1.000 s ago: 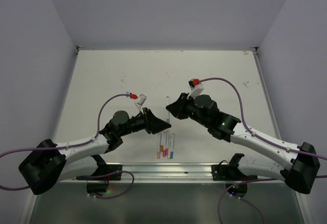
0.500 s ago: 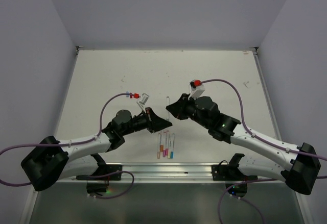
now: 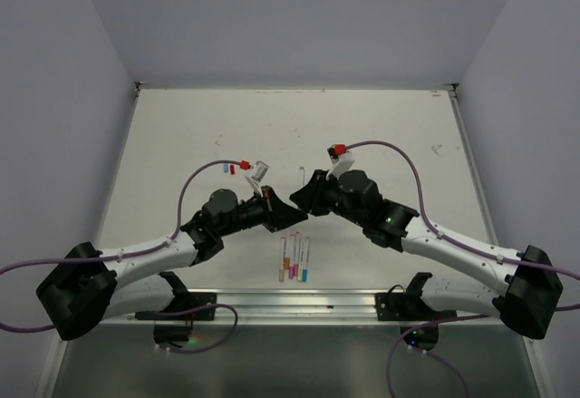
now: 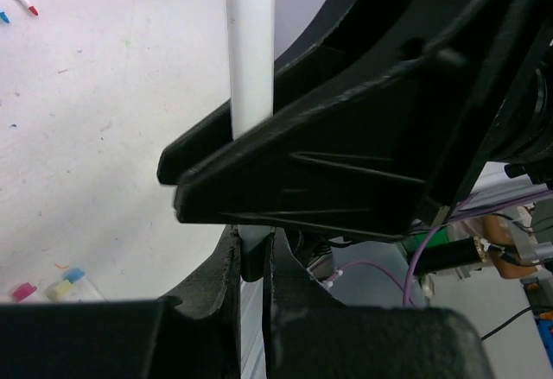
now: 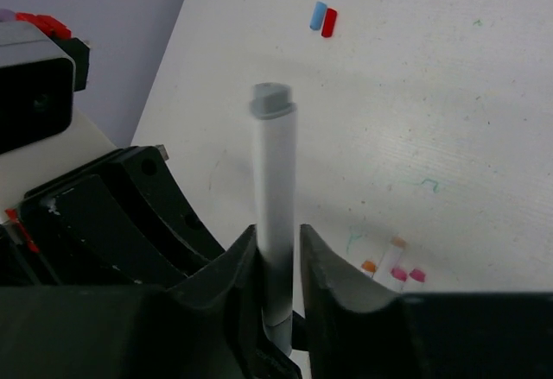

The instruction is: Open the pen caps

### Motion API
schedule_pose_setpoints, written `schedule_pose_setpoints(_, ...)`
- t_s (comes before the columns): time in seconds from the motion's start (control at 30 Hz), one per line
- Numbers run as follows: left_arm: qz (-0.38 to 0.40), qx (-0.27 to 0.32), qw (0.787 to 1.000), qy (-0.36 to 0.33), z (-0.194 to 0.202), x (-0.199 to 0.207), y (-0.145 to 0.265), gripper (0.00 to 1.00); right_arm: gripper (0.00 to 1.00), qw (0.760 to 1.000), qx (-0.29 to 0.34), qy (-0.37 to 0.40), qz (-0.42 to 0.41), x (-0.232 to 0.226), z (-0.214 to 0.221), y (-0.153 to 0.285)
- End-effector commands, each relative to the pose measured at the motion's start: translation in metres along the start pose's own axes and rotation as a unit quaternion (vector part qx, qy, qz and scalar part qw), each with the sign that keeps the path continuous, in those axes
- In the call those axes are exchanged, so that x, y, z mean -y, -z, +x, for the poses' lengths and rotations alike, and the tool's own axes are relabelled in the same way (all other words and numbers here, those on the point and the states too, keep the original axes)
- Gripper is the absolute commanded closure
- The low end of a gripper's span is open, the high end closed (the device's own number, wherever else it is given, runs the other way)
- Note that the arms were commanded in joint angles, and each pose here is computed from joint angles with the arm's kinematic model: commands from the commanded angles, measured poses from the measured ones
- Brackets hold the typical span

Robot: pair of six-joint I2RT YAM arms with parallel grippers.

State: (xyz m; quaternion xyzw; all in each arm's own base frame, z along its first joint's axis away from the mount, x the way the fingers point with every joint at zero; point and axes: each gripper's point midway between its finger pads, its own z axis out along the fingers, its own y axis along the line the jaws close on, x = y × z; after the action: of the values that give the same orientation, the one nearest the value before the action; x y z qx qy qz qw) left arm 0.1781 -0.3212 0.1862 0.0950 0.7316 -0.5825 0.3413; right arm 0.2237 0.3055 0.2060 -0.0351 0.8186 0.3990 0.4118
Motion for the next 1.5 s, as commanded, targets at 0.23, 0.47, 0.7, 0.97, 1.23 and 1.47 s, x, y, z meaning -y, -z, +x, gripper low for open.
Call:
schedule_pose_setpoints(0.23, -0.017, 0.002, 0.999, -0.032, -0.004, 0.003, -0.002, 1.00, 1.00, 0.998, 0.055, -0.005, 0.027, -0.001, -0.041, -0.002)
schedule_pose_setpoints(0.47, -0.097, 0.018, 0.995, -0.021, 0.004, -0.028, 0.011, 1.00, 1.00, 0.990, 0.106, -0.038, 0.086, 0.051, -0.087, 0.010)
schedule_pose_setpoints(0.7, -0.123, 0.023, 0.992, -0.022, 0.003, -0.034, 0.019, 1.00, 1.00, 0.978, 0.151, -0.038, 0.141, 0.092, -0.126, 0.018)
schedule_pose_setpoints(0.97, -0.101, 0.023, 0.994, -0.022, 0.003, -0.027, 0.016, 1.00, 1.00, 0.976, 0.163, -0.060, 0.127, 0.110, -0.144, 0.014)
schedule_pose_setpoints(1.23, -0.349, 0.022, 0.936, -0.046, -0.033, -0.094, 0.027, 1.00, 1.00, 0.950, 0.015, -0.017, 0.312, 0.197, -0.122, 0.019)
schedule_pose_setpoints(1.47, -0.365, 0.022, 0.930, -0.039, -0.078, -0.126, 0.014, 1.00, 1.00, 0.917, -0.048, 0.003, 0.396, 0.244, -0.112, 0.017)
